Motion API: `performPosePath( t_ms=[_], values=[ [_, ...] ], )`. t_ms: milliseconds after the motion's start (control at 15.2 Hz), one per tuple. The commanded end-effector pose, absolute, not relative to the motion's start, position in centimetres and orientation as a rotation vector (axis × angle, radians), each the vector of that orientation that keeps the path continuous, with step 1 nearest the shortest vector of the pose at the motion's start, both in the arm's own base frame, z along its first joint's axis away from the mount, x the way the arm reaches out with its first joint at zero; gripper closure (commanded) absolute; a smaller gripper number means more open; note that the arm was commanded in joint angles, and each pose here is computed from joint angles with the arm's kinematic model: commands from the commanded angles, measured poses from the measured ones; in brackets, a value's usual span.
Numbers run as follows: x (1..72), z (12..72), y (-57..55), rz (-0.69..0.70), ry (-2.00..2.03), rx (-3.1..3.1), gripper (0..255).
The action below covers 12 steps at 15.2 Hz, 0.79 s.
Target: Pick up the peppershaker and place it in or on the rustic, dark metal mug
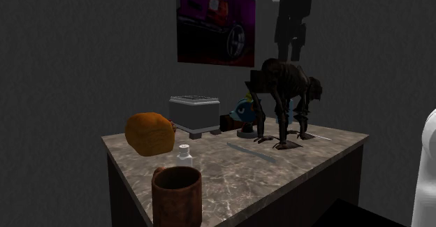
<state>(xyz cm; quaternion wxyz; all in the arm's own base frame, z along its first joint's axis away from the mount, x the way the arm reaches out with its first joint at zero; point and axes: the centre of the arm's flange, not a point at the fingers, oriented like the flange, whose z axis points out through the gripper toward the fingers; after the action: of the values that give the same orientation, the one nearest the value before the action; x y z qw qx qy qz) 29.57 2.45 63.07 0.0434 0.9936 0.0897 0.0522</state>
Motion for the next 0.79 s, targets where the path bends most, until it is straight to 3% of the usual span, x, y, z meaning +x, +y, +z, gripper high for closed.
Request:
performPosePath(
  t_ms=[0, 726],
  values=[
    [29.6, 63.1, 2.4, 0.160, 0.274, 3.038, 0],
    [37.2, 53.7, 9.9, 0.237, 0.283, 3.022, 0]
  ],
)
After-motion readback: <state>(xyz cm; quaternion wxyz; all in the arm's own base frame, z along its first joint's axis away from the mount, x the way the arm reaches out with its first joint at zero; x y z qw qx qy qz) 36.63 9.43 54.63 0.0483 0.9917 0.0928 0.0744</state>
